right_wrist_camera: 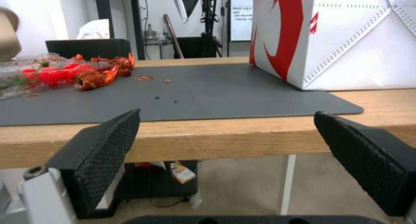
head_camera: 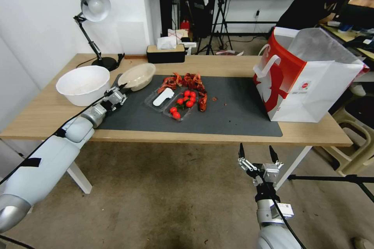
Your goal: Pick up the trash from the table and place it into the takeout bag.
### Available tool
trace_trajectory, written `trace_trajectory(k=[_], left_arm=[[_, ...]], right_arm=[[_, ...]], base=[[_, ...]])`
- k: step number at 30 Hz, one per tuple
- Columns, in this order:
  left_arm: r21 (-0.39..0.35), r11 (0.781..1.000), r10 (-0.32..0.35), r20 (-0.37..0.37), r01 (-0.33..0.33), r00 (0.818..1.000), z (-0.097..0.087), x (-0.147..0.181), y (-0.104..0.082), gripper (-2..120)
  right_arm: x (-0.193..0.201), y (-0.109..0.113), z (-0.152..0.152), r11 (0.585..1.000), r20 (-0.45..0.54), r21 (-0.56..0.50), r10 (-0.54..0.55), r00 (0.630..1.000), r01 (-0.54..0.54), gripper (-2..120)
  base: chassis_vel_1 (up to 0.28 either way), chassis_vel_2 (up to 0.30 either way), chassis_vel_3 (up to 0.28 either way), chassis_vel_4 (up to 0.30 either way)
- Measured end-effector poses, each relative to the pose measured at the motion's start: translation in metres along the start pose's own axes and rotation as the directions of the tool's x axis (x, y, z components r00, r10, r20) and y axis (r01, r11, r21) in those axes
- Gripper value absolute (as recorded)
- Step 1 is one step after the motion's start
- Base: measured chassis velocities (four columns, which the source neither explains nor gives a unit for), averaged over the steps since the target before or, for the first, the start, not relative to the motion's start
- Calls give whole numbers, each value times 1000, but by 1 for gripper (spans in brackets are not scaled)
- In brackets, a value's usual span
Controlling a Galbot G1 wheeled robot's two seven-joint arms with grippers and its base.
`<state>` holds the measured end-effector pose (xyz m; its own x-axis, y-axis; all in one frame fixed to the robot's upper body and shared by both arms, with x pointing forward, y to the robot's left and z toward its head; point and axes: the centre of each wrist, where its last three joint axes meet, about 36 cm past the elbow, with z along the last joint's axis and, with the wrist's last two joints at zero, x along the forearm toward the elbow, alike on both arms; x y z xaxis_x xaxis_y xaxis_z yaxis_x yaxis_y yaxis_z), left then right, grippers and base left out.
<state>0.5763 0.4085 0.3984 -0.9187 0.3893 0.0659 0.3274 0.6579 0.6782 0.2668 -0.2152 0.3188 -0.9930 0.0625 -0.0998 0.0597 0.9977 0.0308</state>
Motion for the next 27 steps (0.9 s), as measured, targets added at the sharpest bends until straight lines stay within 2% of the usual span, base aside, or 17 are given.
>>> trace_trajectory(k=[2, 8, 16, 19, 21, 24, 25, 27], left_arm=[[-15, 1000, 6, 8, -6, 1000, 2, -3, 0, 0], [-17, 1000, 6, 26, -5, 1000, 0, -7, -2, 0], [-11, 1000, -9, 85, 10, 996, -19, -18, 2, 0], [16, 1000, -17, 142, 15, 990, -40, -26, 4, 0], [24, 1000, -18, 157, 14, 987, -47, -29, 4, 0], [59, 998, -8, 219, -5, 976, -82, -41, -1, 0], [59, 998, -8, 219, -5, 976, -82, -41, -1, 0], [93, 995, -1, 266, -25, 964, -113, -53, -5, 0]], right_arm=[[0, 0, 1, 1000, -1, 0, 1, 1000, -1, 100], [1, -1, 2, 1000, -3, 1, 2, 1000, -2, 100], [1, 0, 2, 1000, -2, -1, 6, 1000, -6, 100], [1, 0, 2, 1000, -2, -1, 7, 1000, -7, 100], [1, 0, 2, 1000, -2, 0, 7, 1000, -7, 100], [1, 0, 2, 1000, 0, 0, 8, 1000, -8, 100], [1, 0, 2, 1000, 0, 0, 8, 1000, -8, 100], [1, 0, 2, 1000, 0, -2, 10, 1000, -10, 100]], base=[[0, 0, 0, 0], [0, 0, 0, 0], [0, 0, 0, 0], [0, 0, 0, 0], [0, 0, 0, 0], [0, 0, 0, 0], [0, 0, 0, 0], [0, 0, 0, 0]])
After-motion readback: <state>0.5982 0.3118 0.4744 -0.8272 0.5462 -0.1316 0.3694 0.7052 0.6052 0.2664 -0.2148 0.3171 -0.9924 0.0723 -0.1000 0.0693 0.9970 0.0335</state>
